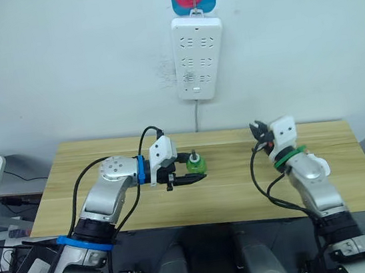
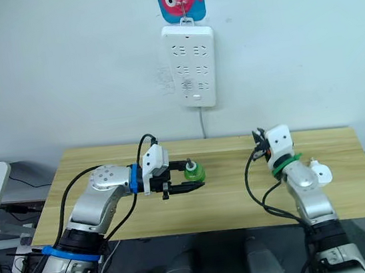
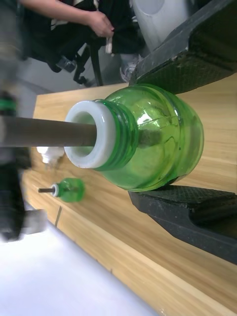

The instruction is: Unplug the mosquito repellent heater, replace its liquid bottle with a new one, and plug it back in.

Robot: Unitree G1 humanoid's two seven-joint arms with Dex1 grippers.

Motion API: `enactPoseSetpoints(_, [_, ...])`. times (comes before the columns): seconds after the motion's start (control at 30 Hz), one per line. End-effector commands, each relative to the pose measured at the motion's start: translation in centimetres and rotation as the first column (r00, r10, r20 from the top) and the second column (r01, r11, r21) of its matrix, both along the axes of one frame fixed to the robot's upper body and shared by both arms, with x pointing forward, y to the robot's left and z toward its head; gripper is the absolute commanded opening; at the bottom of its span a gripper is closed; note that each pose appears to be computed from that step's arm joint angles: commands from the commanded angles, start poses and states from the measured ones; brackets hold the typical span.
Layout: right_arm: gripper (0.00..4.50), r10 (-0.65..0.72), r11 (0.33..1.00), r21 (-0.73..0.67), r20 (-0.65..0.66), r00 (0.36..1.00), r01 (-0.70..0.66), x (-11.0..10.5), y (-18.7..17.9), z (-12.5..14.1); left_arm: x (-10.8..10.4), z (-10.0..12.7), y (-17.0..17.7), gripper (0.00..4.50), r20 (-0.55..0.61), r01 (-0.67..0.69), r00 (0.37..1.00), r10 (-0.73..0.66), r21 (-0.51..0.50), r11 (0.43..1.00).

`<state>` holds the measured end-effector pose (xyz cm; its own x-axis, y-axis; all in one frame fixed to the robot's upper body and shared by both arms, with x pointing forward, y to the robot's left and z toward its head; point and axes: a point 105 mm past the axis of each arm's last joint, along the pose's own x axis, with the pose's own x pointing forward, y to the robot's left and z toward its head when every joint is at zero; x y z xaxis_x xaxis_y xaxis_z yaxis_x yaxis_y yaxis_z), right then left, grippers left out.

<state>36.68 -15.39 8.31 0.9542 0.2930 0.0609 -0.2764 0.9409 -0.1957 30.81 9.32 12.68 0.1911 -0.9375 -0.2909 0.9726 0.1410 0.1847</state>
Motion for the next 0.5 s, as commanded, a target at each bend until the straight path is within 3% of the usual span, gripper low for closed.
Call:
enactPoseSetpoints(0.03, [0.27, -0.036, 0.999, -0.005, 0.064, 0.997, 0.037, 0.5, -0.5, -0.3, -0.6, 1.5, 0.5, 2.25, 0.021, -0.011, 1.000, 0.012, -0.020, 1.000])
enactPoseSetpoints(0.23, [0.27, -0.054, 0.997, 0.063, 0.047, 0.997, 0.051, 0.8, -0.5, -1.8, -1.3, 2.0, 1.2, 2.25, 0.005, -0.013, 1.000, 0.013, 0.007, 1.000])
enactPoseSetpoints(0.5, [0.27, -0.083, 0.995, 0.049, 0.018, 0.996, 0.082, 1.5, -1.0, -3.1, -1.5, 2.5, 1.3, 2.25, 0.005, -0.014, 1.000, 0.014, 0.016, 1.000])
